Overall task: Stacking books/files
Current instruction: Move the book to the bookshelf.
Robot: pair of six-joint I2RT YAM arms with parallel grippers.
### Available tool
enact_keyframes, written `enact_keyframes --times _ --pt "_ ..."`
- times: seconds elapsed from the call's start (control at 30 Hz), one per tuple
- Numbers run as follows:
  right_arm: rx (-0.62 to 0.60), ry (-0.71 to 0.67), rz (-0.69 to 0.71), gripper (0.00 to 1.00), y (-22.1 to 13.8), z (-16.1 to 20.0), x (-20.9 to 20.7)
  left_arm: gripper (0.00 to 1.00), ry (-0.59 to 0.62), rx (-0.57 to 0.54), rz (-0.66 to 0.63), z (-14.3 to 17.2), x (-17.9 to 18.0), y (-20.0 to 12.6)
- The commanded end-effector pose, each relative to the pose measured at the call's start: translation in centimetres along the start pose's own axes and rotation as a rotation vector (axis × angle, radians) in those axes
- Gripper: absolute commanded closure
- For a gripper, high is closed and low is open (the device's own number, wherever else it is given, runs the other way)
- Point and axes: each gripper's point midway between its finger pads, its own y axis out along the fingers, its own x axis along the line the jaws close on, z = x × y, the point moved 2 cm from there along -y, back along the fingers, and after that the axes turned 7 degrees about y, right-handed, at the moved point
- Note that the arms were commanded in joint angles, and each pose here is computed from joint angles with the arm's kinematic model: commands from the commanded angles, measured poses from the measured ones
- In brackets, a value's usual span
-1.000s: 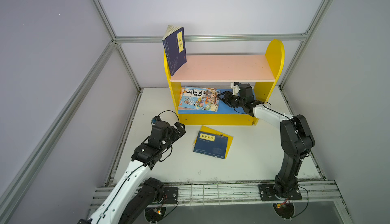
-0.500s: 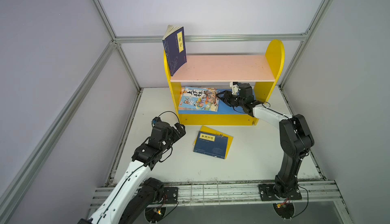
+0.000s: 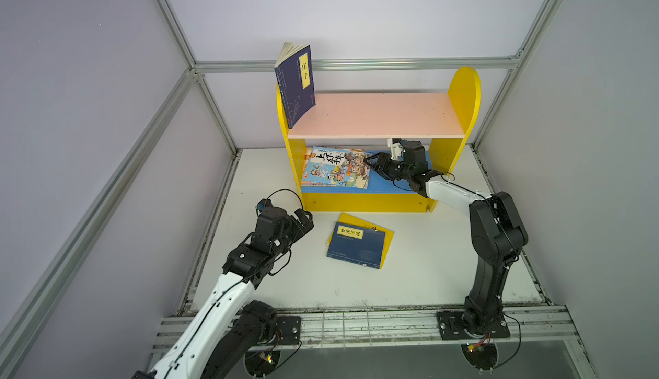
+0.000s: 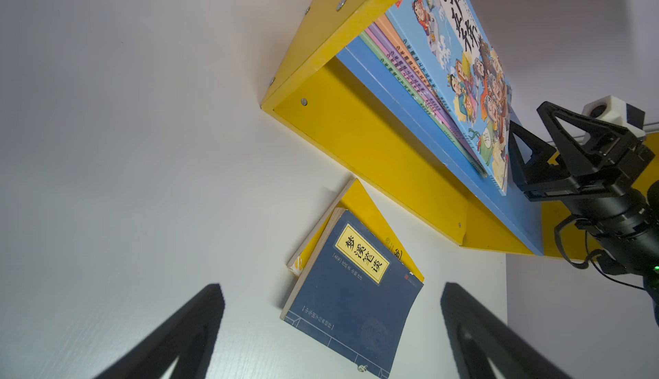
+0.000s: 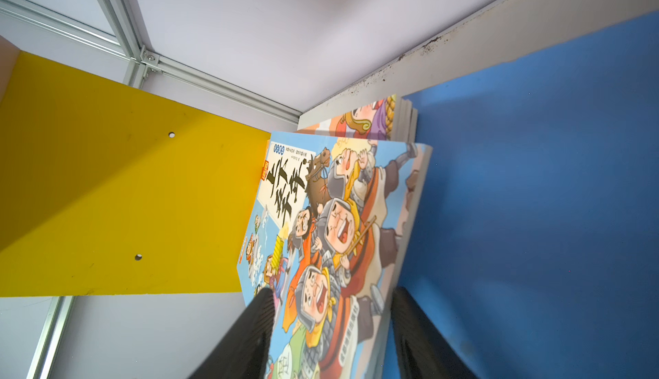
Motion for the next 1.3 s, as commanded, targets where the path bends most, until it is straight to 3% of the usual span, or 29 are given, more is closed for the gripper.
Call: enact_keyframes --times 0.0,1.27 --pt "-0.01 -0.023 -0.026 0.44 0.0 -0.4 0.8 0.01 -0.004 -0.018 0.016 -0.4 -0.3 0.0" --pt "0.034 -0.055 0.039 0.44 1.9 -0.6 0.6 0.01 0.003 -0.021 0.021 -0.3 -0.3 -0.2"
